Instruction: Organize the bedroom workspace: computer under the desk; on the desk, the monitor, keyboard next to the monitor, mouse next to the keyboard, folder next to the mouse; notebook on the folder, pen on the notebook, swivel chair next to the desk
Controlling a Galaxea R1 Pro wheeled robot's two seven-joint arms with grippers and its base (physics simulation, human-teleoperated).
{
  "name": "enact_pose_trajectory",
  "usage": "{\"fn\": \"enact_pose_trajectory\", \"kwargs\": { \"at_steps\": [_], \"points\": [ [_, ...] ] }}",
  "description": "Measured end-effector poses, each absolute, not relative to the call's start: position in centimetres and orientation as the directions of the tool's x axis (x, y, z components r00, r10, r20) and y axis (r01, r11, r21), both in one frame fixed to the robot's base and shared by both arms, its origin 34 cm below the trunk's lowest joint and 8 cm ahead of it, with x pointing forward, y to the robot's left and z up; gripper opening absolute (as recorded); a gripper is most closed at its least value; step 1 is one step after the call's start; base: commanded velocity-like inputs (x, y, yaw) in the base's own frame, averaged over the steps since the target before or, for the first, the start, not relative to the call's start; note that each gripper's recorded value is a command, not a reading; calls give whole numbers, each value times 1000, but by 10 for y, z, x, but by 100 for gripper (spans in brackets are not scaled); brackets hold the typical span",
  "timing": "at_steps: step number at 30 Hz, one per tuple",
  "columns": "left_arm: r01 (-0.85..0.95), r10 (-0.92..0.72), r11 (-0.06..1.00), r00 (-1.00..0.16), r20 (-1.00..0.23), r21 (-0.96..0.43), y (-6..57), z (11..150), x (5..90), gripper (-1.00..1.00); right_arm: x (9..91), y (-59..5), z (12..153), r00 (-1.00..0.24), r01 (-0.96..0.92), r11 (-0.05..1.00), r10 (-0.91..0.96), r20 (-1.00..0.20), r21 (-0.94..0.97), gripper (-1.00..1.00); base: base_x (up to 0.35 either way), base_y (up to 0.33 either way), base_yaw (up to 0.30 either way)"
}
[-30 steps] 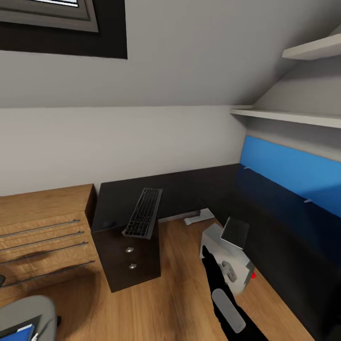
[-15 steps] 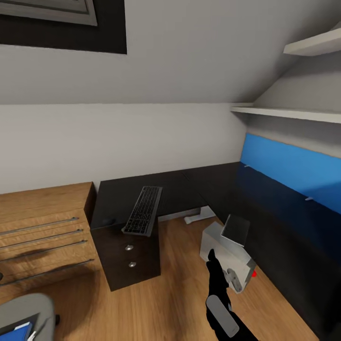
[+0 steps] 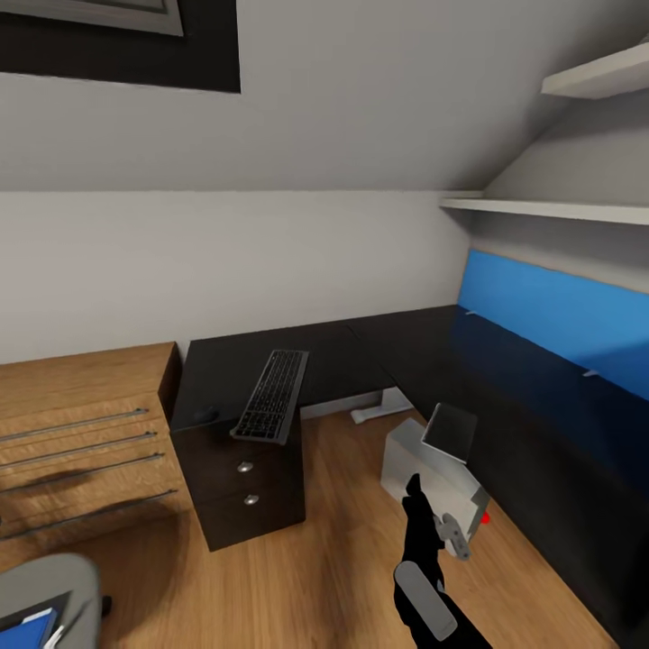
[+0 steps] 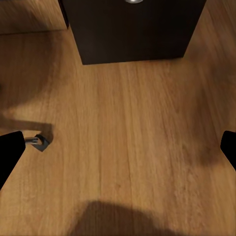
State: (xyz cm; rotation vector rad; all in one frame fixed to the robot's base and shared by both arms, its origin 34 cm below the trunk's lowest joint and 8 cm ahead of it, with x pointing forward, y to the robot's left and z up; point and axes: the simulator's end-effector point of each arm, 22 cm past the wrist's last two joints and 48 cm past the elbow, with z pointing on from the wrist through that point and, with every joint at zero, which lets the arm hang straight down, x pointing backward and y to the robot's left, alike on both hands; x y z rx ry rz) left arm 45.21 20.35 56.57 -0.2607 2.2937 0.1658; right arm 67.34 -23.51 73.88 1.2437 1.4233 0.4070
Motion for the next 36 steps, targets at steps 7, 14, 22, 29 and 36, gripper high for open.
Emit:
{"fn": "enact_pose_trajectory", "kwargs": {
  "at_steps": [7, 14, 22, 29, 36],
  "points": [
    [-240, -135, 970, -655, -743, 35, 203, 554, 452, 100, 673, -245, 732, 245, 445, 361, 831, -499, 819, 100, 0, 0, 0],
    [-239, -134, 970, -656, -743, 35, 203, 542, 451, 100, 675, -261, 758, 386, 391, 326, 791, -475, 861, 100, 0, 0, 0],
    [-233, -132, 972, -662, -737, 35, 201, 526, 449, 100, 674, -267, 762, 446, 362, 311, 770, -456, 879, 100, 0, 0, 0],
    [-219, -190, 975, -775, -603, -27, 173, 519, 458, 100, 674, -267, 755, 457, 351, 304, 770, -445, 886, 100, 0, 0, 0],
    [-132, -209, 974, -831, -516, -182, 126, 585, 502, 100, 673, -267, 743, 456, 347, 306, 770, -445, 886, 100, 0, 0, 0]
  ]
}}
